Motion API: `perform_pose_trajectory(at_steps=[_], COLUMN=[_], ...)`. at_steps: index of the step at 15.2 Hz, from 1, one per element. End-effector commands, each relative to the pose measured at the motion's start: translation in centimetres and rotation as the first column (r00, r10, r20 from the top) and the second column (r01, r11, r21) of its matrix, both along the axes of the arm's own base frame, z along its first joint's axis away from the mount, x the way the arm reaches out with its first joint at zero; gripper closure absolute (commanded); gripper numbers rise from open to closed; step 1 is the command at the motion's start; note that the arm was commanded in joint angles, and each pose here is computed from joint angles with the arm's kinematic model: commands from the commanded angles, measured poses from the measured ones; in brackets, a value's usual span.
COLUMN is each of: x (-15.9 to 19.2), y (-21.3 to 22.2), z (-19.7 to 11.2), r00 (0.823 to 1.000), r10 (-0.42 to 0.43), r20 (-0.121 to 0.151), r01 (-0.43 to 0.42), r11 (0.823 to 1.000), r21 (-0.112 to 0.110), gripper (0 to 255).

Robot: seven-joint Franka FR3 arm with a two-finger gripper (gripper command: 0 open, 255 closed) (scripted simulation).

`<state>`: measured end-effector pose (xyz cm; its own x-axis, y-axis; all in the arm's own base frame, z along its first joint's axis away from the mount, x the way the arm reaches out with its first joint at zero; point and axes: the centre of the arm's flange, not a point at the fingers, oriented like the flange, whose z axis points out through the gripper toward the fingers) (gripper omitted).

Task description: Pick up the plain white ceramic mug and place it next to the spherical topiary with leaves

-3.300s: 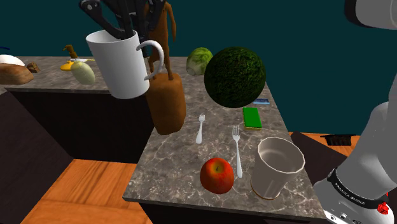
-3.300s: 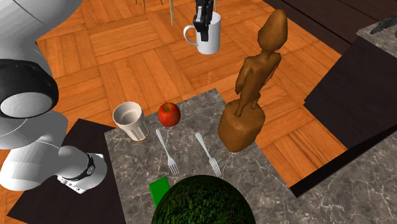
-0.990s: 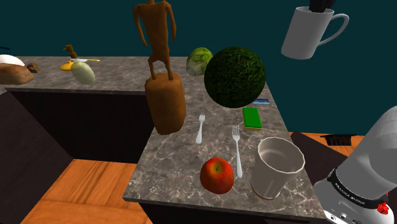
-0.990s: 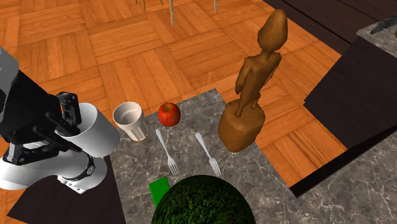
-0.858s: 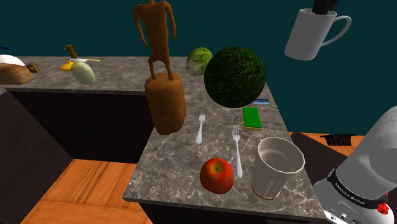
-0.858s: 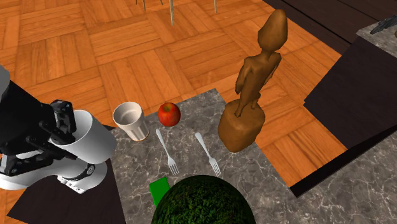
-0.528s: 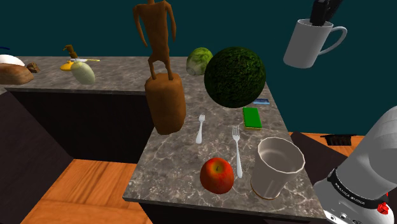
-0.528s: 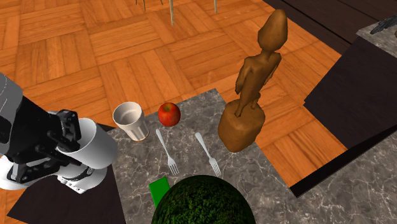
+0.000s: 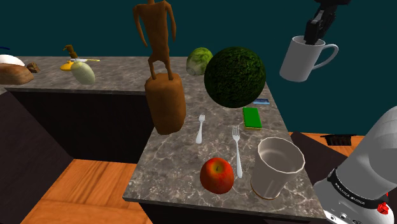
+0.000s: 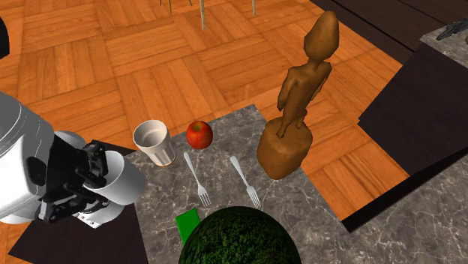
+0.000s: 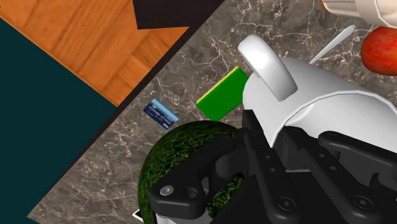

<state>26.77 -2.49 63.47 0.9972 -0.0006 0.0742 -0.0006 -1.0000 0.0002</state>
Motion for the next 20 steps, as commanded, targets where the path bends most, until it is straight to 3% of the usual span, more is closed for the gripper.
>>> perform_pose_trajectory(at_steps=[1,20], x=[0.0,0.0], y=[0.1,0.1], z=[-1.1,-11.1], r00=[1.000,1.000], r10=[0.000,0.000], r20=[0.000,0.000], r01=[0.000,0.000], r11=[1.000,1.000], r21=[0.000,0.000], gripper=[255,255])
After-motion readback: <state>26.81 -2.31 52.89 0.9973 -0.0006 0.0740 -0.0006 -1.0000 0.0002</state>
